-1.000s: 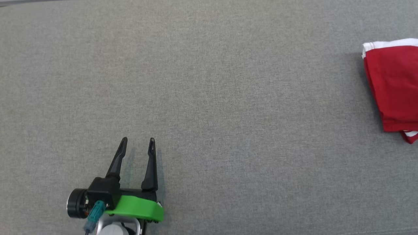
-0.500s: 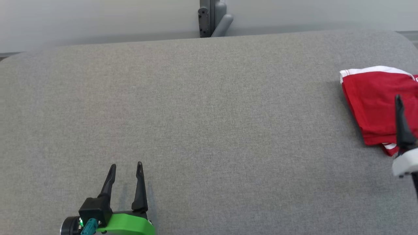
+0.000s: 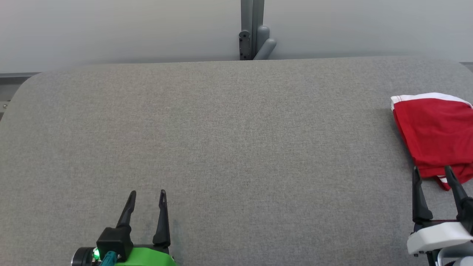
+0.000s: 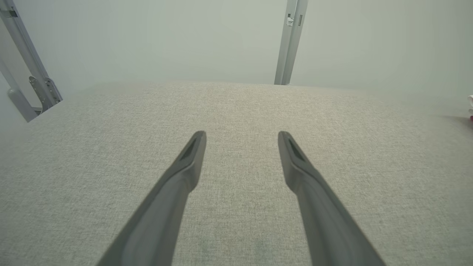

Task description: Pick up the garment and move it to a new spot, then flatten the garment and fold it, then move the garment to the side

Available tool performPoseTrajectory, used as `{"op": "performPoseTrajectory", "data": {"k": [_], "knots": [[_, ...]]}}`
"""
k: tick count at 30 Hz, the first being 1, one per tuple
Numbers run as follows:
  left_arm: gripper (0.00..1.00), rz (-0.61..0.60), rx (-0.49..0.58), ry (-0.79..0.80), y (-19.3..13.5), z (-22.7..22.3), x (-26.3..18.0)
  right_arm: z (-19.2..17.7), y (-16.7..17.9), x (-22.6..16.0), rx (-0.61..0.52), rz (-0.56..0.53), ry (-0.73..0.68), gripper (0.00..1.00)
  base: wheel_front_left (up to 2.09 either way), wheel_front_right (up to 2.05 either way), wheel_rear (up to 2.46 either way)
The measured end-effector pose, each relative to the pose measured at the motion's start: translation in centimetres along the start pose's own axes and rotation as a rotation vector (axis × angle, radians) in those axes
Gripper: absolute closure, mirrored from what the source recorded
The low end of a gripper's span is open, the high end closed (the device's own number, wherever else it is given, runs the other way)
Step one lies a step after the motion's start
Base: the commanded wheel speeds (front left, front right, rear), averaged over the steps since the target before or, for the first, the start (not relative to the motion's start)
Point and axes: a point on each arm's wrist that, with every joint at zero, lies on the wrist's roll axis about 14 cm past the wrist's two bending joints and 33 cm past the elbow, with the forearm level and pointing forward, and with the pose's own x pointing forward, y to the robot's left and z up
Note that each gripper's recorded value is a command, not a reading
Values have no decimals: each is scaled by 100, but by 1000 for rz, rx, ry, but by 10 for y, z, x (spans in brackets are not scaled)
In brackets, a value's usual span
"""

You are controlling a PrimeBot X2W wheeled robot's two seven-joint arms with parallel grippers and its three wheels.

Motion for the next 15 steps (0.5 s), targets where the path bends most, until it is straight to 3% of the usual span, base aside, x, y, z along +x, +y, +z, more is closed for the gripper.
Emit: {"op": "performPoseTrajectory", "data": {"k": [15], "knots": [[0,-74,-52,-14,-16,4,-7,-14,5,-29,52,-41,44,0,0,0,0]]}}
